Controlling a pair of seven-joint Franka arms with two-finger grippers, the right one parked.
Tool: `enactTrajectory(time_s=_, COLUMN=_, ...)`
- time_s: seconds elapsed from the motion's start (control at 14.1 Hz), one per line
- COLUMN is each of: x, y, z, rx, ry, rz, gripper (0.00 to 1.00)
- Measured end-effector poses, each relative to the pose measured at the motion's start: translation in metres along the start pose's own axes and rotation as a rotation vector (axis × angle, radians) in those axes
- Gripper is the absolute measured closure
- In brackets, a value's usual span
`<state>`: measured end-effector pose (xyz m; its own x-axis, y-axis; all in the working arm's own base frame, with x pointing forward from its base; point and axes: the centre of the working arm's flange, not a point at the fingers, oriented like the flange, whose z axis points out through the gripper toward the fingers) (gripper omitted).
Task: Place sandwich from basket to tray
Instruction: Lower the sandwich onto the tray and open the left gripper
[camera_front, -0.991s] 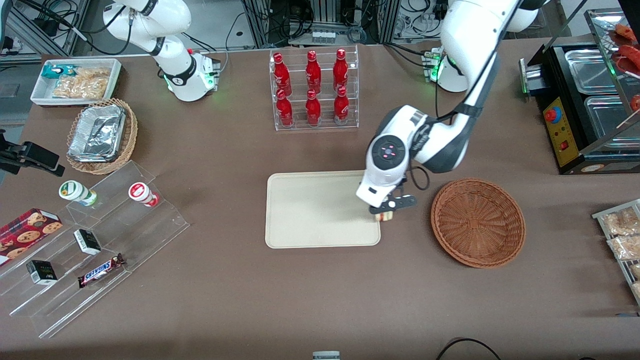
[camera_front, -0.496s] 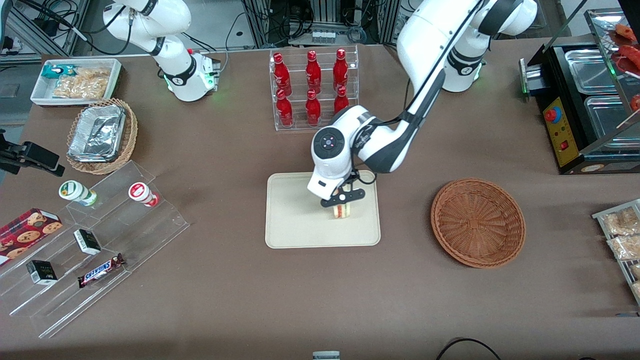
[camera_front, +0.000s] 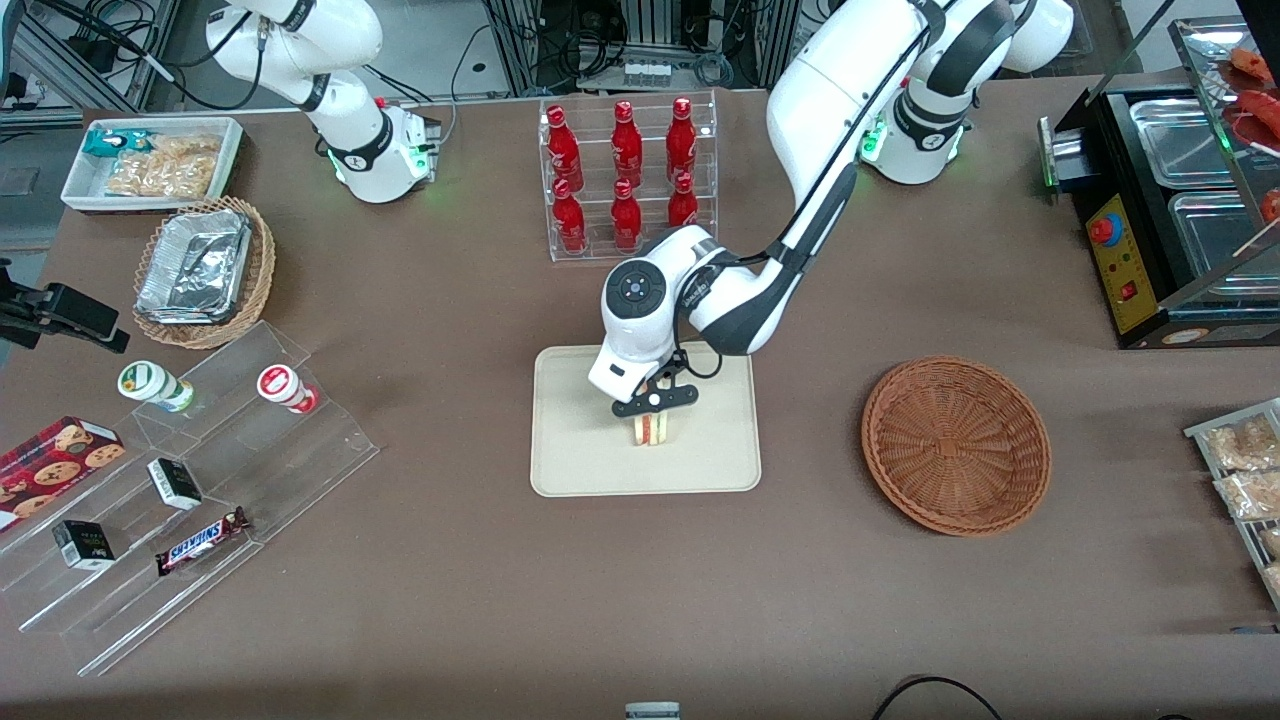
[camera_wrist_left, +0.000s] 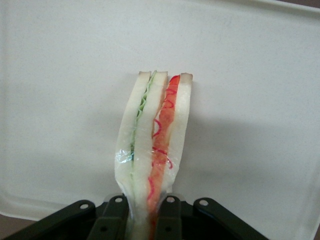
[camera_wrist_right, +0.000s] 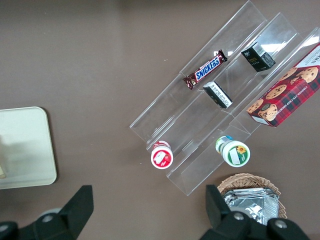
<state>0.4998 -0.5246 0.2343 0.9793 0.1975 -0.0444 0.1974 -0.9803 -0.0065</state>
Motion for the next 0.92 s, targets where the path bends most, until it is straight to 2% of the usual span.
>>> enactTrajectory(time_s=0.07, x=0.002, y=0.000, z=0.001, rx=-0.001, ry=0.001, rz=-0.002, gripper=0.85)
enactTrajectory(time_s=0.14, x=0.005, y=0.000, z=0.001, rx=-0.004, ry=0.003, rz=-0.005, gripper=0.78)
enactTrajectory(time_s=0.57, x=0.023, y=0.000, z=-0.026, rx=-0.045, ry=0.039, rz=0.040, gripper=0.19)
enactTrajectory(time_s=0.71, x=0.021, y=-0.007, z=-0.056, rx=0.001, ry=0.020, rz=0.037, gripper=0.00)
enactTrajectory(time_s=0.78, x=0.020, y=-0.013, z=-0.073, rx=0.026, ry=0.014, rz=0.036, gripper=0.00)
enactTrajectory(time_s=0.92, x=0.026, y=-0.027, z=-0.106, rx=0.052, ry=0.022, rz=0.018, gripper=0.00)
